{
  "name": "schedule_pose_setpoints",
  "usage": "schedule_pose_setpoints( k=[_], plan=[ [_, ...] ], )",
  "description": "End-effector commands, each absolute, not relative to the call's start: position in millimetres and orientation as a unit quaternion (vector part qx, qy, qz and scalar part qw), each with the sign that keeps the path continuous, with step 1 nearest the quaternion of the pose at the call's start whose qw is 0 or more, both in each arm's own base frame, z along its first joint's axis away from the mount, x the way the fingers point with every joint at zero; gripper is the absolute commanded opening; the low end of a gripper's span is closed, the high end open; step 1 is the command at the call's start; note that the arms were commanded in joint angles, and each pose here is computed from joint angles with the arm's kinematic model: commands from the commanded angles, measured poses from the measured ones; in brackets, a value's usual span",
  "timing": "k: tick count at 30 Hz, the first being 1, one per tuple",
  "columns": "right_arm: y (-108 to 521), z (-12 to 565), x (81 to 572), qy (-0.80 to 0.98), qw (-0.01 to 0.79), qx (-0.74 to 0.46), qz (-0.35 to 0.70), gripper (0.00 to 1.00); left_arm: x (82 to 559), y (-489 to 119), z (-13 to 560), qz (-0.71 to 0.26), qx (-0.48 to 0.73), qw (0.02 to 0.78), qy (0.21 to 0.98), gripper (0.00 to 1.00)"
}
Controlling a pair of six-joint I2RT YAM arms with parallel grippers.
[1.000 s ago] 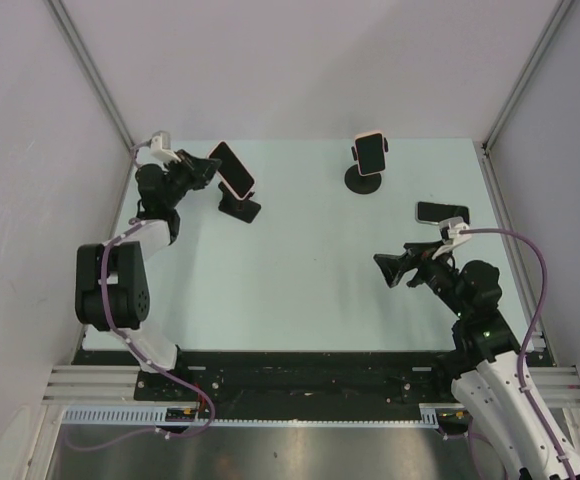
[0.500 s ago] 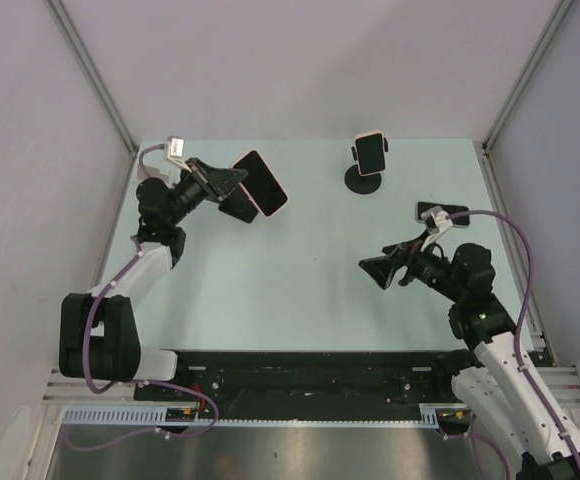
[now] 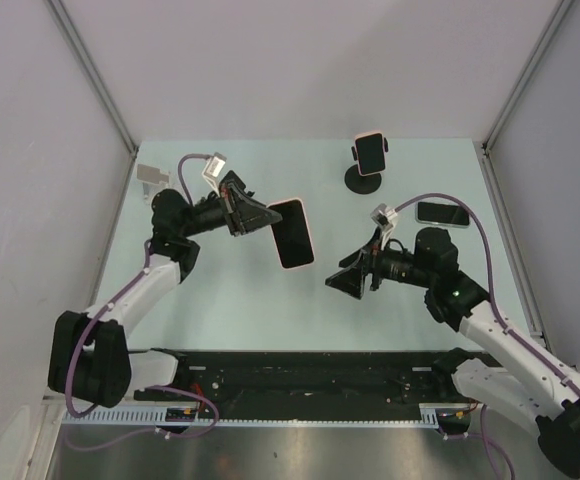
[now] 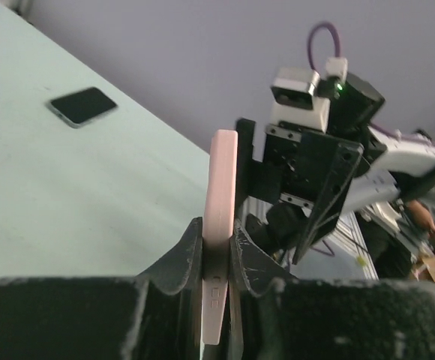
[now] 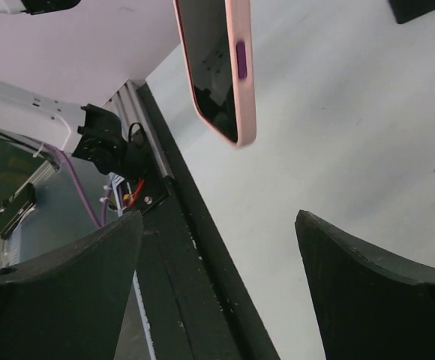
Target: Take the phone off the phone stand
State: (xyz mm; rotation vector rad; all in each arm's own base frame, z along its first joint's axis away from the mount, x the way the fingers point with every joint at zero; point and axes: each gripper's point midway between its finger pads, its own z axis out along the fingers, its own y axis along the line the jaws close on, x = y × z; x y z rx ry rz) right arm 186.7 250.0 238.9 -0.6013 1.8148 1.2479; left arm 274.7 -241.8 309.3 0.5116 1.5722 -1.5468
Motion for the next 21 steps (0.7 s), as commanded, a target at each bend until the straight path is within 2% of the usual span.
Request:
schedule_pose_setpoints(
  k=[1, 9, 19, 21],
  plan=[
    [273, 278, 180, 0.669, 0.44, -0.294, 0.521, 0.88, 226, -249, 332, -0.636, 0.287, 0.415, 0.584, 0.0],
    [302, 294, 179, 0.642, 0.424, -0.321, 0.552, 0.82, 190, -252, 331, -0.64, 0.336, 0.403, 0.562, 0.0],
    [319, 312, 164, 0.611, 0.403, -0.358, 0.58, 0.56, 184, -251, 323, -0.641, 0.344, 0.391, 0.565, 0.0],
    [321, 312, 163, 0.609, 0.401, -0.363, 0.58, 0.54, 184, -252, 321, -0.641, 0.343, 0.389, 0.566, 0.0]
  ],
)
